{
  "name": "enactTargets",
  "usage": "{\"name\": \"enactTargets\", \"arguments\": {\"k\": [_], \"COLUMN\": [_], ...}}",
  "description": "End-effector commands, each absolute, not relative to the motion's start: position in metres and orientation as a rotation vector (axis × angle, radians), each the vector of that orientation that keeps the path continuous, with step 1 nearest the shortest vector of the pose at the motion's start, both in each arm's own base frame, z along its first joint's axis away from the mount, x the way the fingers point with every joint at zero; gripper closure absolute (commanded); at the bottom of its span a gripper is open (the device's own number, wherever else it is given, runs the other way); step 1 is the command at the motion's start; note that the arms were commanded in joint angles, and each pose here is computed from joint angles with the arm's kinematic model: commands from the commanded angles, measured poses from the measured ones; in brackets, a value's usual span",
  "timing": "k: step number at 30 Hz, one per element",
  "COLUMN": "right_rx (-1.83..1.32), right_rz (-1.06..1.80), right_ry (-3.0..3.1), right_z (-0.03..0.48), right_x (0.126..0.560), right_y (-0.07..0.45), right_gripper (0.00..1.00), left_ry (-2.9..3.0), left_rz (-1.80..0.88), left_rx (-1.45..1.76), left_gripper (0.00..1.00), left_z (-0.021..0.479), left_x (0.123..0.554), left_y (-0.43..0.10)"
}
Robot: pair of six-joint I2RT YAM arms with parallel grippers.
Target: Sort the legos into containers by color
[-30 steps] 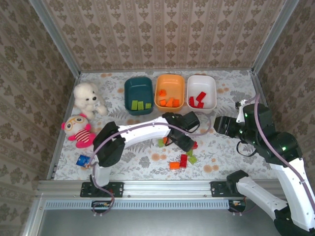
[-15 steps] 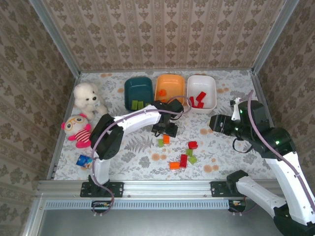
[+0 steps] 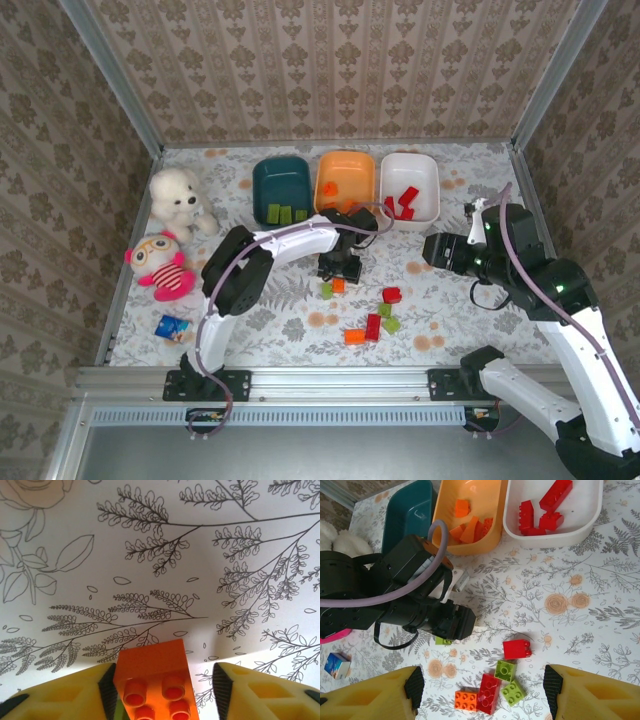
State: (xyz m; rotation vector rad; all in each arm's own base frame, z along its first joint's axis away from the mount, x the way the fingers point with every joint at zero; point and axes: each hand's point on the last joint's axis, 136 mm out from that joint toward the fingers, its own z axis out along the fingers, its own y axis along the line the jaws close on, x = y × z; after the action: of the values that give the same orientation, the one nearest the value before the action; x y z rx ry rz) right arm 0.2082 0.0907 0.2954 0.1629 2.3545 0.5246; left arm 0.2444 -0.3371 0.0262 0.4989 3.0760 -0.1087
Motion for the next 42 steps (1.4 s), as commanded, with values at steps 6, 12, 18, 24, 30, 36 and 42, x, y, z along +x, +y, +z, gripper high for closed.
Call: {"name": "enactTargets", "arguments": {"k": [6, 12, 18, 24, 30, 36, 42], "right_rx": [0.142, 0.135, 0.125, 0.141, 0.165, 0.174, 0.181], "right_rz": [0.560, 0.557, 0.551, 0.580, 0.654, 0.693, 0.686], "right_ry": [2.351, 2.347, 2.308, 2.287, 2.280, 2.279, 2.288], "right_z": [0.296, 0.298, 0.312, 0.318, 0.321, 0.324, 0.321], "right_x": [0.212, 0.214, 0.221, 0.240, 0.267, 0.283, 0.283], "right_y": [0.098, 0.099, 0.099, 0.107, 0.125, 0.134, 0.131], "right_gripper": [0.32, 0.32, 0.32, 0.32, 0.32, 0.32, 0.32], "left_ry": [3.081, 3.003, 2.812, 2.625, 2.485, 2.384, 2.426], "left_rz": [-0.080, -0.087, -0.248, -0.447, -0.592, -0.602, -0.606], "left_rx": [0.514, 0.542, 0.469, 0.421, 0.321, 0.292, 0.218], "left_gripper": [0.64, 0.69, 0.70, 0.69, 0.68, 0.66, 0.65], "left_z": [0.019, 0.042, 0.129, 0.187, 0.190, 0.173, 0.126], "left_x": [0.244, 0.257, 0.305, 0.369, 0.447, 0.509, 0.535], "left_y": [-0.338, -0.344, -0.358, -0.376, -0.391, -0.397, -0.388]}}
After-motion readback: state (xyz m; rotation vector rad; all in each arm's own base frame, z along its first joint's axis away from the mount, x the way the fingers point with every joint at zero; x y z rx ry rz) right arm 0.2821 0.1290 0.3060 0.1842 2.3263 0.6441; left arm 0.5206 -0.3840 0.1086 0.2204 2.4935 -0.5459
